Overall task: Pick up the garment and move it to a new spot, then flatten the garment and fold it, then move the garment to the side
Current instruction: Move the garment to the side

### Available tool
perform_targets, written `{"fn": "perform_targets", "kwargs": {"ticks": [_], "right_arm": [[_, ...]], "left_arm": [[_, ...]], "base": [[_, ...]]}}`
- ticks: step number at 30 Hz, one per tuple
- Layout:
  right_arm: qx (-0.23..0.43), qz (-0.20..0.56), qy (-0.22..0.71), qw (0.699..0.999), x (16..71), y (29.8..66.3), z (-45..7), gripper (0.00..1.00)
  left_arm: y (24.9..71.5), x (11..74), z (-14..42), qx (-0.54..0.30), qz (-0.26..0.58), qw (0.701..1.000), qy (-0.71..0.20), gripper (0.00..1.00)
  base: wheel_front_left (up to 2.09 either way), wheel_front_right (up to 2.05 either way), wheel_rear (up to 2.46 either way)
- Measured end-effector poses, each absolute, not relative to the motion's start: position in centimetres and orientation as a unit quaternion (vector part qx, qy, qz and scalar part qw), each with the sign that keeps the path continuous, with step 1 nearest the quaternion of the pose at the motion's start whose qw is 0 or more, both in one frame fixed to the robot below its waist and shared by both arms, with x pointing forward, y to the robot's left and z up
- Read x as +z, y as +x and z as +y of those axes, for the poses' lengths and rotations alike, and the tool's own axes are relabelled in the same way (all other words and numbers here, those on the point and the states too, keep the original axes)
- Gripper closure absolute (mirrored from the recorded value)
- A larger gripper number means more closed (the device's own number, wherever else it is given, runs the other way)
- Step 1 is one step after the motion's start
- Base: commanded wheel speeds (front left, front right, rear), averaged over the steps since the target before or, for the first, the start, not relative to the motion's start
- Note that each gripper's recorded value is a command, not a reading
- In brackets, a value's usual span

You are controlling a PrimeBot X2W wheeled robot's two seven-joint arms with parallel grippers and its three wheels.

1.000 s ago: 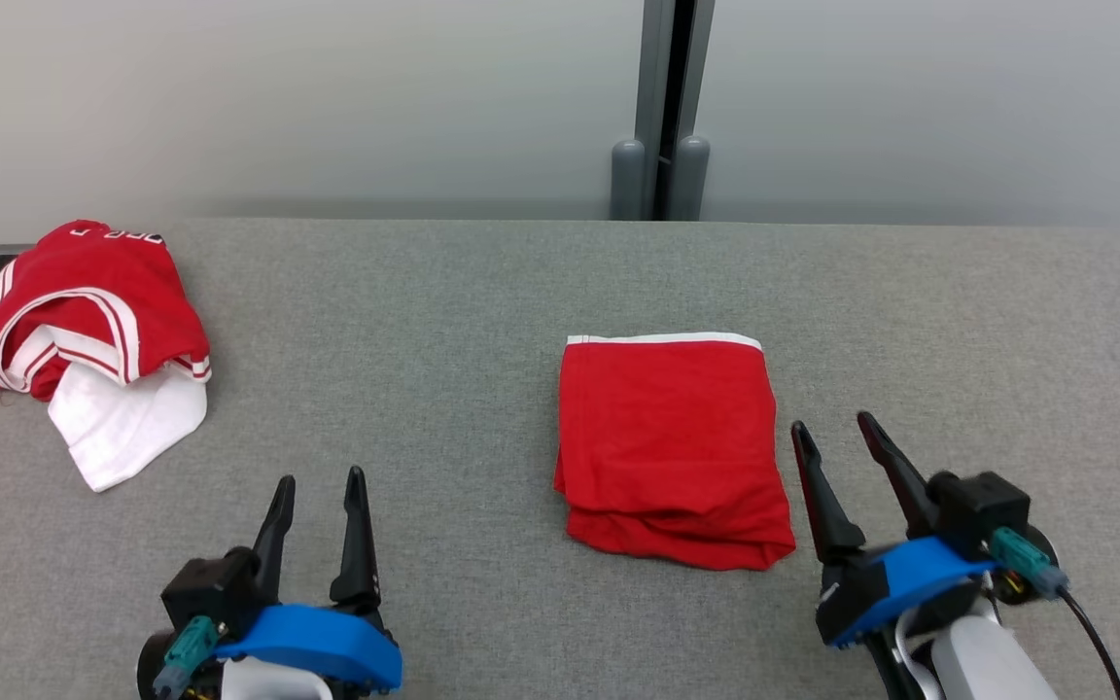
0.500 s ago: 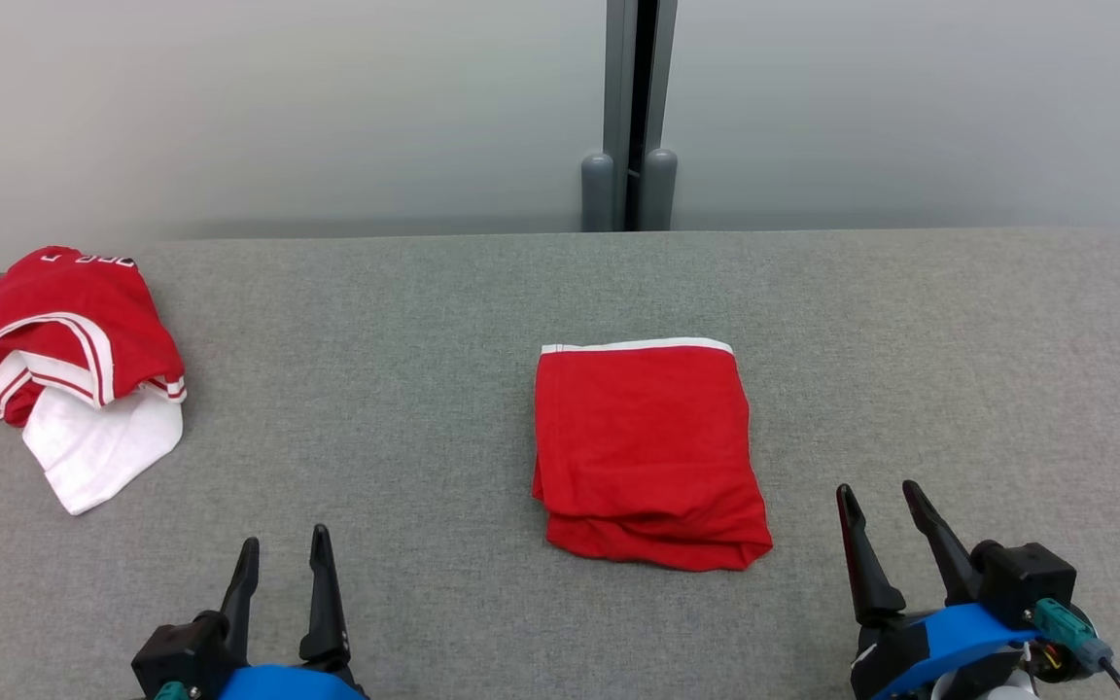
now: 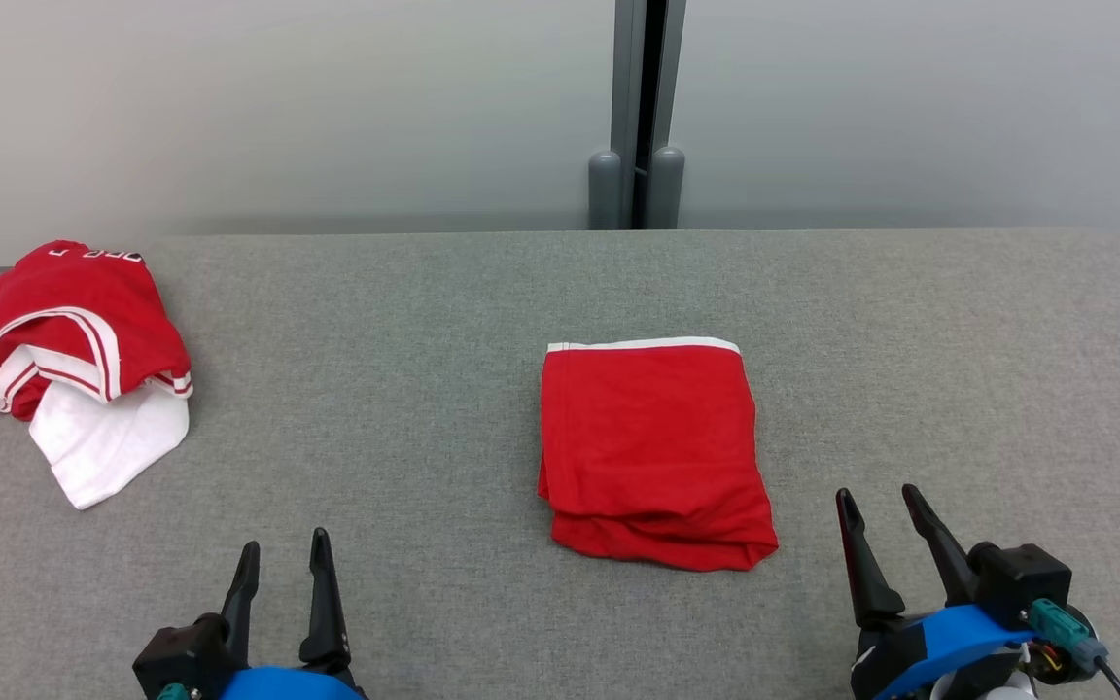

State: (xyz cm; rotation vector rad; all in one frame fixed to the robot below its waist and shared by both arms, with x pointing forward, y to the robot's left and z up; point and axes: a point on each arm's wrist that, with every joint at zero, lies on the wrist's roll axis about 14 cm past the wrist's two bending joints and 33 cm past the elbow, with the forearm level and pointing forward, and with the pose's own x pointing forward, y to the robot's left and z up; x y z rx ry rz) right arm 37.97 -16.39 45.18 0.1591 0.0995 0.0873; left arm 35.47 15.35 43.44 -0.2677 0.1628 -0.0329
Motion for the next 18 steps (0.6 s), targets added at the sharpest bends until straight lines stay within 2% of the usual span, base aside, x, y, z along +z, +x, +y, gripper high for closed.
{"fn": "perform_targets", "kwargs": {"ticks": [10, 16, 18], "right_arm": [[0.065, 0.077, 0.064, 0.993, 44.0, 38.4, -15.1, 0.00], [0.091, 0.103, 0.032, 0.990, 45.9, 42.4, -13.8, 0.00], [0.094, 0.143, 0.026, 0.985, 45.2, 43.3, -13.6, 0.00]], "left_arm": [[35.4, 43.2, 15.4, -0.017, 0.084, 0.988, -0.129, 0.00], [35.7, 43.5, 15.5, -0.016, 0.078, 0.989, -0.128, 0.00], [35.6, 43.4, 15.8, -0.012, 0.078, 0.988, -0.129, 0.00]], "base": [[0.00, 0.00, 0.00], [0.00, 0.00, 0.00], [0.00, 0.00, 0.00]]}}
